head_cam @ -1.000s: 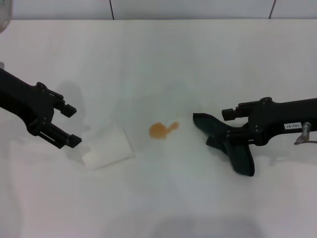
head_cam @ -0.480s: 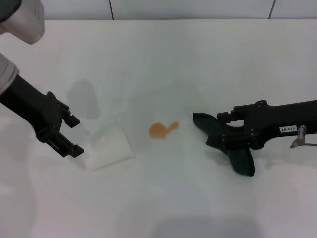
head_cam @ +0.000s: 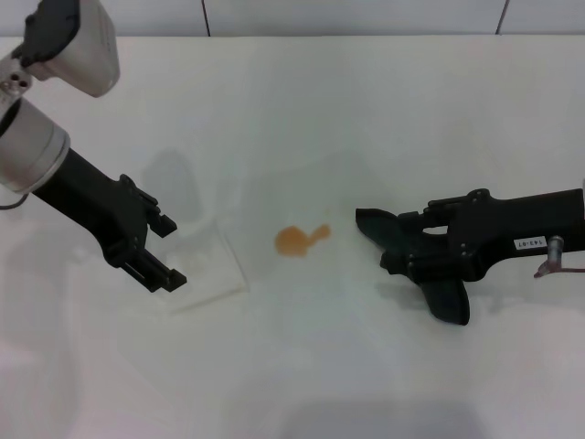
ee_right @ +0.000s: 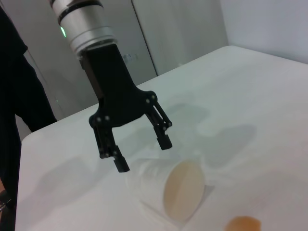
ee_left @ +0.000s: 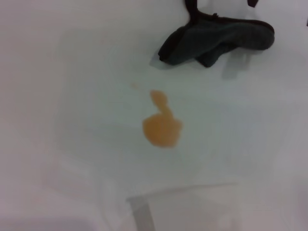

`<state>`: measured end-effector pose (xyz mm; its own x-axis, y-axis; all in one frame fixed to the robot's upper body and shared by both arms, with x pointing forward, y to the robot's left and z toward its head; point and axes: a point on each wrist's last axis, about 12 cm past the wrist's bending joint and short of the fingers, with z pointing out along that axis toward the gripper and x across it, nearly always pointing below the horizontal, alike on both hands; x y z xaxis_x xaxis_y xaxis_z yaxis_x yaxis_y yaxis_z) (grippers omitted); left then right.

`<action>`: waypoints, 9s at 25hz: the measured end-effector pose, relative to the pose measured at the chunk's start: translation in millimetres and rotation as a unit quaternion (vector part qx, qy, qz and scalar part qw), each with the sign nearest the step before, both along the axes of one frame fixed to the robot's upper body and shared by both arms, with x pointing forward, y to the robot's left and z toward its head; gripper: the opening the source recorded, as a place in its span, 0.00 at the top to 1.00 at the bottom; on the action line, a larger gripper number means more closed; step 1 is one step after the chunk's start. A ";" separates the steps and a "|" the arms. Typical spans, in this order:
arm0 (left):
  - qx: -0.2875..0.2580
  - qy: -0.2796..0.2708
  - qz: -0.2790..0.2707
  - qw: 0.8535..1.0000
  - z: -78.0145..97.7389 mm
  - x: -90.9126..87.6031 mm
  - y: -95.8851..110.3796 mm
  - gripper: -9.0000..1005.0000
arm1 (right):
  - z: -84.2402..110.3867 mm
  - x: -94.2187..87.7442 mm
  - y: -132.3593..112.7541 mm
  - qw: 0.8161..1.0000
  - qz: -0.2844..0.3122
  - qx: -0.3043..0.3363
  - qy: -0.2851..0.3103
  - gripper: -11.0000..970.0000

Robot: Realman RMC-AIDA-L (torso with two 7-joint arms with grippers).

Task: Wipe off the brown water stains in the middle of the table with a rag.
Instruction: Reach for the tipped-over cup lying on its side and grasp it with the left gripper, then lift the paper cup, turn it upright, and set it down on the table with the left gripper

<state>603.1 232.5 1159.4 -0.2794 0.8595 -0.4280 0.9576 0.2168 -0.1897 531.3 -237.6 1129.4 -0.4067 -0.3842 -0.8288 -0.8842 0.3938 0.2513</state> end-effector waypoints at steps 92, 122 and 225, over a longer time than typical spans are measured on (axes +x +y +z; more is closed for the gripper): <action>-0.006 -0.031 0.001 1.000 -21.9 1.9 -25.7 0.31 | 4.5 -3.0 1.8 1.000 0.014 0.001 0.000 0.33; -0.277 -0.246 0.214 0.904 -32.1 -25.1 43.3 0.42 | 7.9 0.3 0.5 1.000 0.003 0.002 -0.010 0.33; -0.255 -0.341 0.260 0.867 -156.9 -100.1 53.2 0.14 | -0.6 3.2 21.6 0.995 0.049 -0.067 -0.047 0.39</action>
